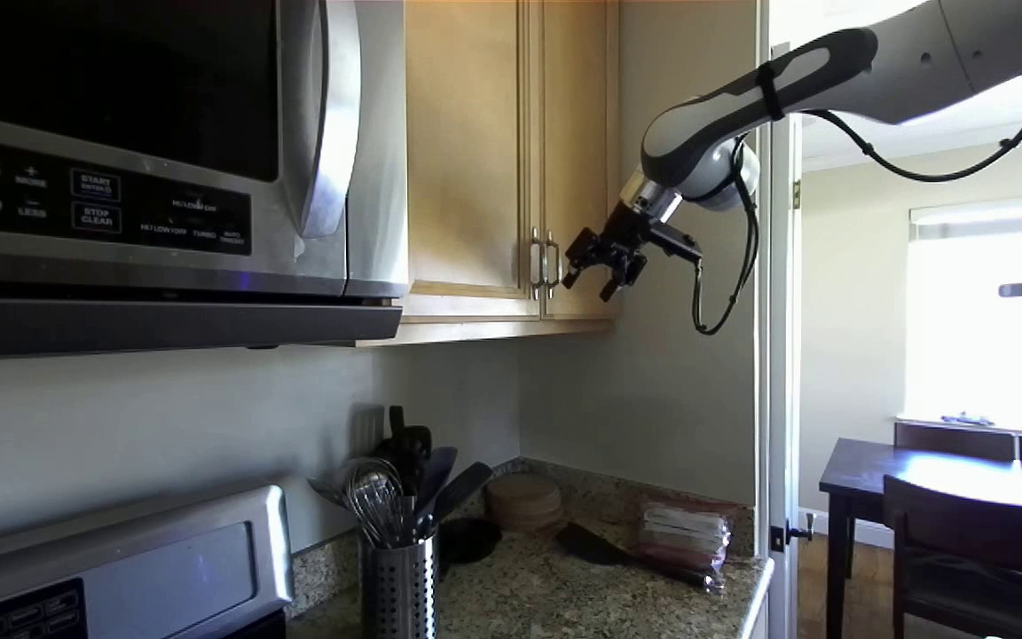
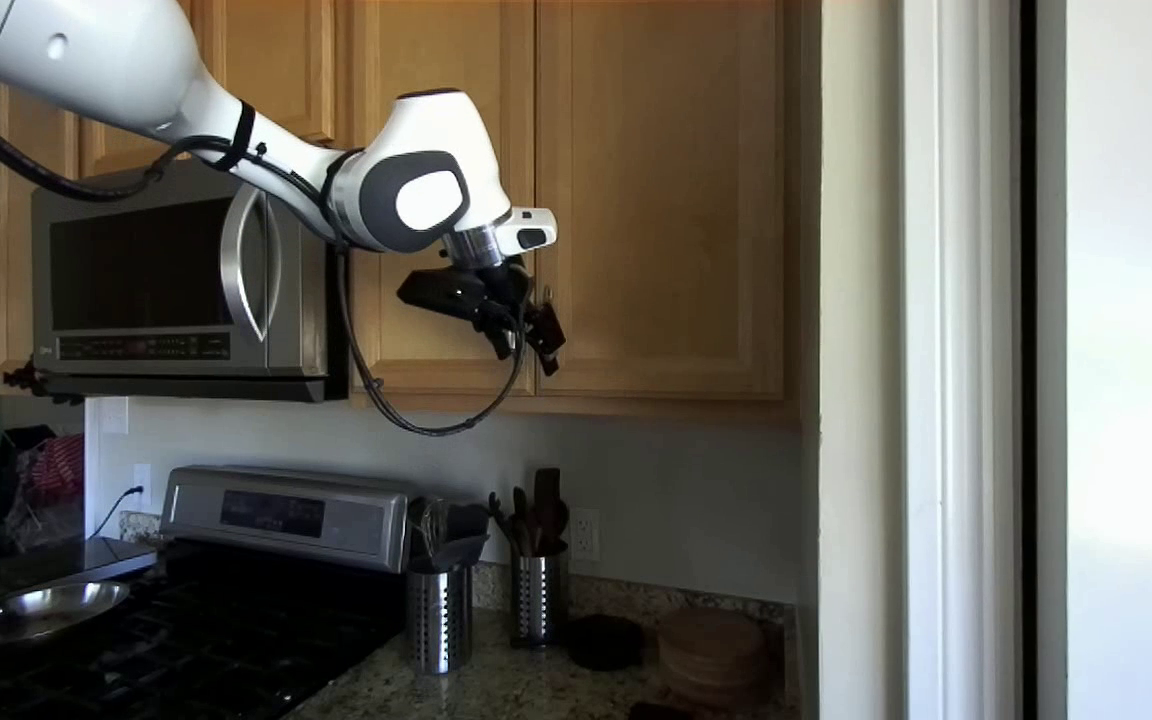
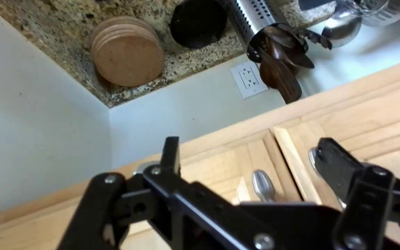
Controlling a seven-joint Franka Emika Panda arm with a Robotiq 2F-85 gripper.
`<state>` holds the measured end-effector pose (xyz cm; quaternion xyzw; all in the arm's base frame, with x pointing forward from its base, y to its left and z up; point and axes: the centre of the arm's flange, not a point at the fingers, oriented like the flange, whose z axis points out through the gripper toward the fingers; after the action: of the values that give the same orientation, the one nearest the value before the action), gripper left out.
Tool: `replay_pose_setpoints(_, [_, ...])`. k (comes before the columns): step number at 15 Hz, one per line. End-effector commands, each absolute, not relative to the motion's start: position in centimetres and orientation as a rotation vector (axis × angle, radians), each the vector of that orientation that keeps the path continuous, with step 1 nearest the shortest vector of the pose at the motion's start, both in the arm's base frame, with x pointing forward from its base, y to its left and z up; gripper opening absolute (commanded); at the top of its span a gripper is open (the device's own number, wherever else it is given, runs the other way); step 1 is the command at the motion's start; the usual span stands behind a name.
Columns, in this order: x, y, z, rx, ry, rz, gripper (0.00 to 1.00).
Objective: Open the cabinet door
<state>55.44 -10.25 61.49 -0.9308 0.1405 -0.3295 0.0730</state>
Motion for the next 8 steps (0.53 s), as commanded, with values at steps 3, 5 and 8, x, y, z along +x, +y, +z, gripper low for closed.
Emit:
replay_pose_setpoints(3, [56.4, -11.1, 63.9, -2.671, 0.355, -1.221, 1.0])
replay_pose_setpoints(5, [56.6, -10.7, 64.5, -2.631, 0.309, -1.297, 1.0])
replay_pose_setpoints(8, [57.1, -9.9, 65.1, -2.601, 0.242, -1.38, 0.75])
